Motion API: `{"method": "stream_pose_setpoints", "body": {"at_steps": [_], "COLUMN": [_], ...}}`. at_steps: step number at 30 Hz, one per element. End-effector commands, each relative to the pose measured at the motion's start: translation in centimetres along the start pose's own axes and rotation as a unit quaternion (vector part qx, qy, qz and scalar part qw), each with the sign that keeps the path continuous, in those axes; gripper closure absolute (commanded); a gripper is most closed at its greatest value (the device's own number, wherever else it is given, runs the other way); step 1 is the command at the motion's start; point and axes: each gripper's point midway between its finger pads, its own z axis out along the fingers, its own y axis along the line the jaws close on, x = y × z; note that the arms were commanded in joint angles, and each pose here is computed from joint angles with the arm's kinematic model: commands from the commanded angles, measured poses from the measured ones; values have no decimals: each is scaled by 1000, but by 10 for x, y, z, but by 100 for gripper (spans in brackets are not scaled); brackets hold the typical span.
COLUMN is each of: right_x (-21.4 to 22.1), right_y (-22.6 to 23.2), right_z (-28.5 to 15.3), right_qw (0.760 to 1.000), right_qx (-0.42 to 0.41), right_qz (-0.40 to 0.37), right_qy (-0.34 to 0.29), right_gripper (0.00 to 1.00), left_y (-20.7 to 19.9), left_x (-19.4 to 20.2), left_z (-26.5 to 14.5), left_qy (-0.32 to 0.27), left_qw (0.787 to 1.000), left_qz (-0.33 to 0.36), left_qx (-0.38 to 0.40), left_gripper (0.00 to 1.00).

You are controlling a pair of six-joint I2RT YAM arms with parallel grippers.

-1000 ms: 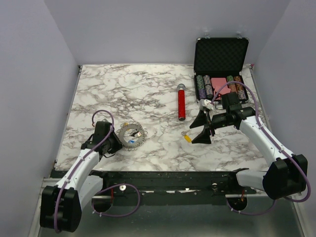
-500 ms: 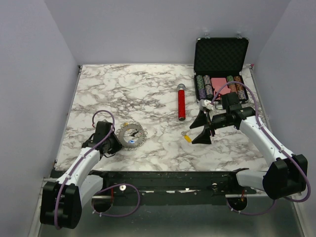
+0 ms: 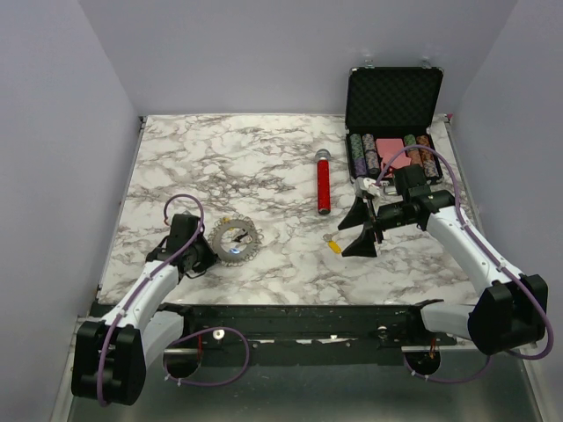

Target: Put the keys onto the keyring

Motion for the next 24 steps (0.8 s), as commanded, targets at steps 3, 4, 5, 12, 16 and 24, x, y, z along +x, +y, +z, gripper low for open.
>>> {"method": "stream_pose_setpoints", "body": {"at_steps": [3, 4, 5, 12, 16, 24], "right_x": [-5, -5, -5, -5, -4, -1], "right_y": [3, 3, 4, 4, 4, 6], "right_z": [0, 0, 0, 0, 1, 3], "right_qw": [1000, 1000, 1000, 1000, 1000, 1000], "right_qx": [-11, -11, -12, -12, -13, -19], "right_qz": [-4, -3, -3, -3, -4, -9], "right_qy": [-9, -9, -10, -9, -8, -5], "right_gripper": [8, 8, 8, 8, 8, 8], "left_y": [-10, -11, -12, -16, -20, -37], "left_x": [-9, -10, -10, -11, -13, -16], "left_z": [-3, -4, -5, -9, -16, -37], "left_qy": [-14, -15, -16, -15, -16, -18], "left_qw": [1000, 1000, 1000, 999, 999, 997], "left_qz": [-9, -10, -10, -6, 0, 6], "left_qx": [20, 22, 23, 30, 39, 71], "left_gripper": [90, 91, 92, 100, 100, 100]}}
